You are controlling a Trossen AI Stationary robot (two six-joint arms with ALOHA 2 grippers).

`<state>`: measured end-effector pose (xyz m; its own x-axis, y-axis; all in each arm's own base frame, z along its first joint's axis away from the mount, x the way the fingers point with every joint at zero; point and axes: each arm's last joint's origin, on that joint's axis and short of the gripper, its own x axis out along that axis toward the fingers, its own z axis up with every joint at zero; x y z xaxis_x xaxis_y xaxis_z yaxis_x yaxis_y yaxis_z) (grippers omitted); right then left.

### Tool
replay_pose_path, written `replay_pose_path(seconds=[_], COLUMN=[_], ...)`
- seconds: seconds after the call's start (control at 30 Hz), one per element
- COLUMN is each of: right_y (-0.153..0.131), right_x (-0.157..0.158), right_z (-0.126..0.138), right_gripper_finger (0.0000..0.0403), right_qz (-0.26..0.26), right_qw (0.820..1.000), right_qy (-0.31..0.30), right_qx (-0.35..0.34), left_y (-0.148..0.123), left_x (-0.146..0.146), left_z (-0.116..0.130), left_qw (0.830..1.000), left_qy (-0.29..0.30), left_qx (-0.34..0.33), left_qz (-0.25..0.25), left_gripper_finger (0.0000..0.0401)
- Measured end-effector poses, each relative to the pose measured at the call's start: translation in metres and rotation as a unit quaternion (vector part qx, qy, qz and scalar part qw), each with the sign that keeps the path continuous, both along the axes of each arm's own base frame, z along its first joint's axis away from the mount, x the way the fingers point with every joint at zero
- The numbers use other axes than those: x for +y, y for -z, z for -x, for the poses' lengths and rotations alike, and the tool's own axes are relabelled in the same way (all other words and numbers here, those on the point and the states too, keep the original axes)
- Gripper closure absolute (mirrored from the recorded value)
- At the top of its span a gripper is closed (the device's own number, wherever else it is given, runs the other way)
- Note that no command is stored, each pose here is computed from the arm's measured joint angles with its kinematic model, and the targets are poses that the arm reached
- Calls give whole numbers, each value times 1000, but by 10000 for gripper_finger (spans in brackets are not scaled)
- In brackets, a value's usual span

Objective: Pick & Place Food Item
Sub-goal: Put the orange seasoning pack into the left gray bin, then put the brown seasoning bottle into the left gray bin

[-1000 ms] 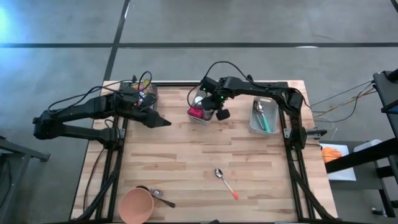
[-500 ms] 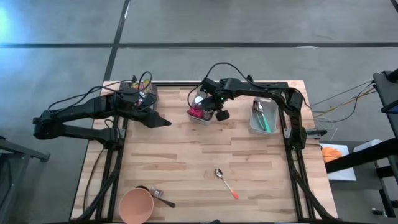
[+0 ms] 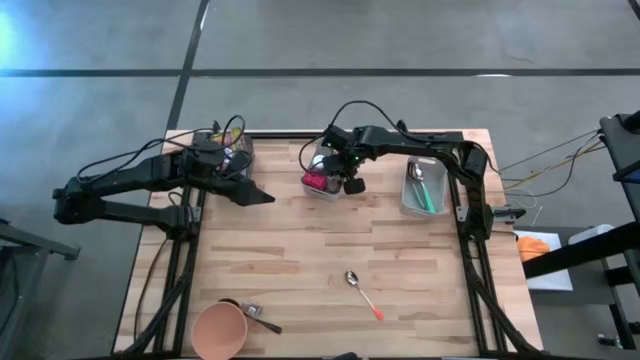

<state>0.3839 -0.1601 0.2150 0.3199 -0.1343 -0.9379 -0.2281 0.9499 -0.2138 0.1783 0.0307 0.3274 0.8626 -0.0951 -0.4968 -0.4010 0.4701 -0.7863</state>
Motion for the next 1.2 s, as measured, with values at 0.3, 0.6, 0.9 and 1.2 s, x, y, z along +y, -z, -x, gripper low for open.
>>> replay_pose_path(seconds=[0.3, 0.6, 0.9, 1.2], right_y=[0, 0, -17, -34], right_x=[0, 2, 4, 4], right_z=[0, -1, -4, -2], right_gripper_finger=[339, 203, 164, 164], right_qz=[-21, -27, 4, -8], right_qw=[999, 999, 999, 998], right_qy=[37, 37, 35, 57], right_qx=[-8, -10, -13, -4], left_y=[1, 2, 3, 3], left_x=[0, 0, -1, -1], left_z=[1, 1, 2, 2], left_qw=[1000, 1000, 1000, 1000], left_qy=[0, 0, 3, 10], left_qx=[7, 10, 15, 15], left_qz=[2, 3, 6, 4], left_gripper_finger=[24, 24, 24, 24])
